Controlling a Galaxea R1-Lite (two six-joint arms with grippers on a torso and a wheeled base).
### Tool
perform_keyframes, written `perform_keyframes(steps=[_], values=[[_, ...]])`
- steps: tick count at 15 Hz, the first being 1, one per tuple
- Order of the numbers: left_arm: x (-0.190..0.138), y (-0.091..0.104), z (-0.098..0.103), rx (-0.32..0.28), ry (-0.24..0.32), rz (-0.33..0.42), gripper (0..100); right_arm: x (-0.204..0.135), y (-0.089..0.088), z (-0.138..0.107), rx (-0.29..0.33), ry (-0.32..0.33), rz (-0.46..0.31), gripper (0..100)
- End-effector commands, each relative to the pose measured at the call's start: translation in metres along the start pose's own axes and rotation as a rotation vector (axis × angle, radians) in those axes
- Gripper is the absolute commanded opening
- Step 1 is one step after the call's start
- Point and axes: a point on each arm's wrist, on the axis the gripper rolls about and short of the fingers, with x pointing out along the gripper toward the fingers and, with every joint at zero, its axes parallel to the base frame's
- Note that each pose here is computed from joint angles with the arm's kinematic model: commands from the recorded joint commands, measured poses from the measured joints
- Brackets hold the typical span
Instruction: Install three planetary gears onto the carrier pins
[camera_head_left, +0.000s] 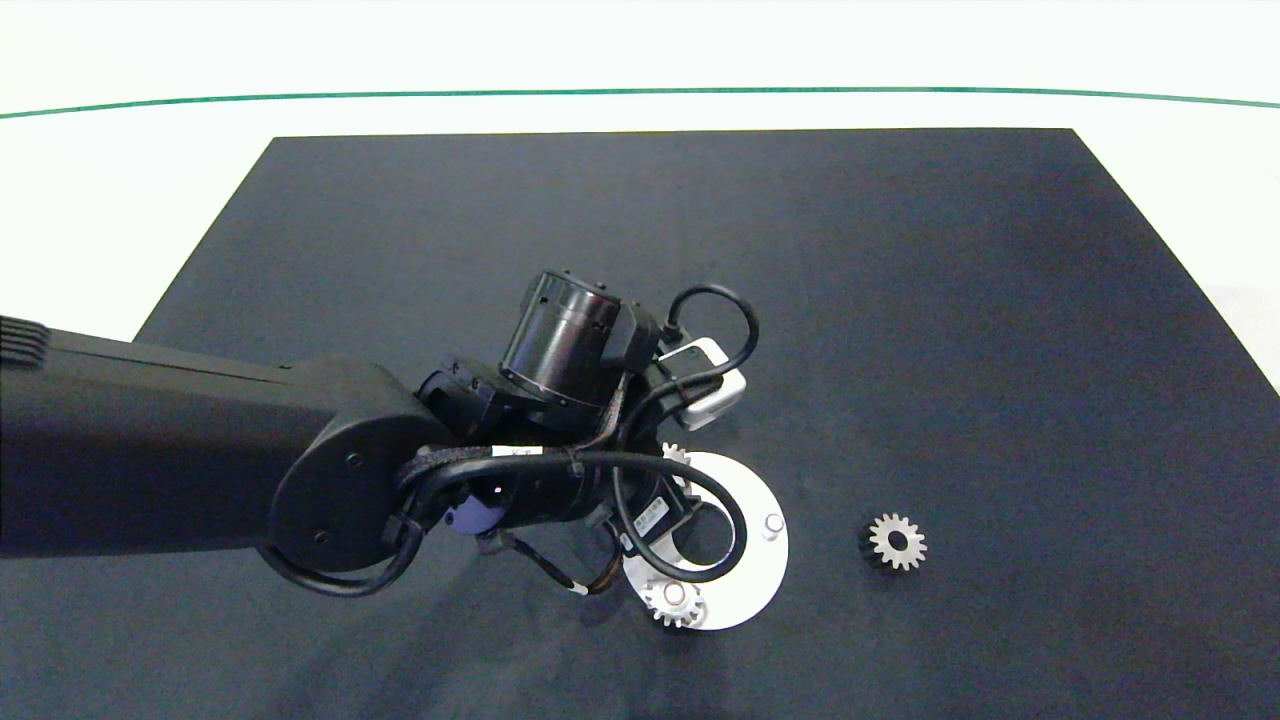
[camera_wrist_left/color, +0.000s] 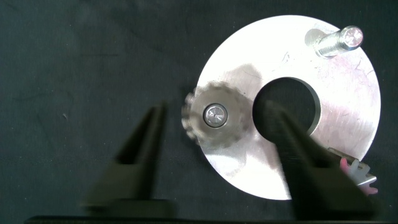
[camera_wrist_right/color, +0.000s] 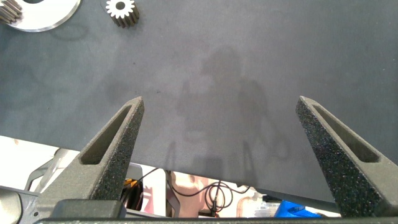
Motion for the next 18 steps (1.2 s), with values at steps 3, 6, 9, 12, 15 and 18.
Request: perform_keyframes(steps=[3, 6, 9, 12, 15, 18], values=[[-0.046, 0.028, 0.004, -0.035, -0.066, 0.087, 100, 0.0, 0.0, 0.003, -0.005, 0.003, 0.0, 100], [-0.12, 0.054, -0.007, -0.09, -0.049, 0.166, 100, 0.004, -0.004, 0.032, -0.029, 0.016, 0.007, 100], [-0.161, 0.066, -0.031, -0.25, -0.028, 0.249, 100, 0.031, -0.005, 0.063, -0.05, 0.12, 0.064, 100], [-0.209, 0.054, -0.071, -0.379, 0.016, 0.328, 100, 0.092, 0.007, 0.079, -0.112, 0.253, 0.222, 100], [-0.254, 0.023, -0.1, -0.464, 0.031, 0.328, 100, 0.154, 0.033, 0.08, -0.173, 0.384, 0.306, 100], [-0.281, 0.005, -0.115, -0.515, 0.005, 0.353, 100, 0.189, 0.062, 0.074, -0.233, 0.436, 0.378, 100]])
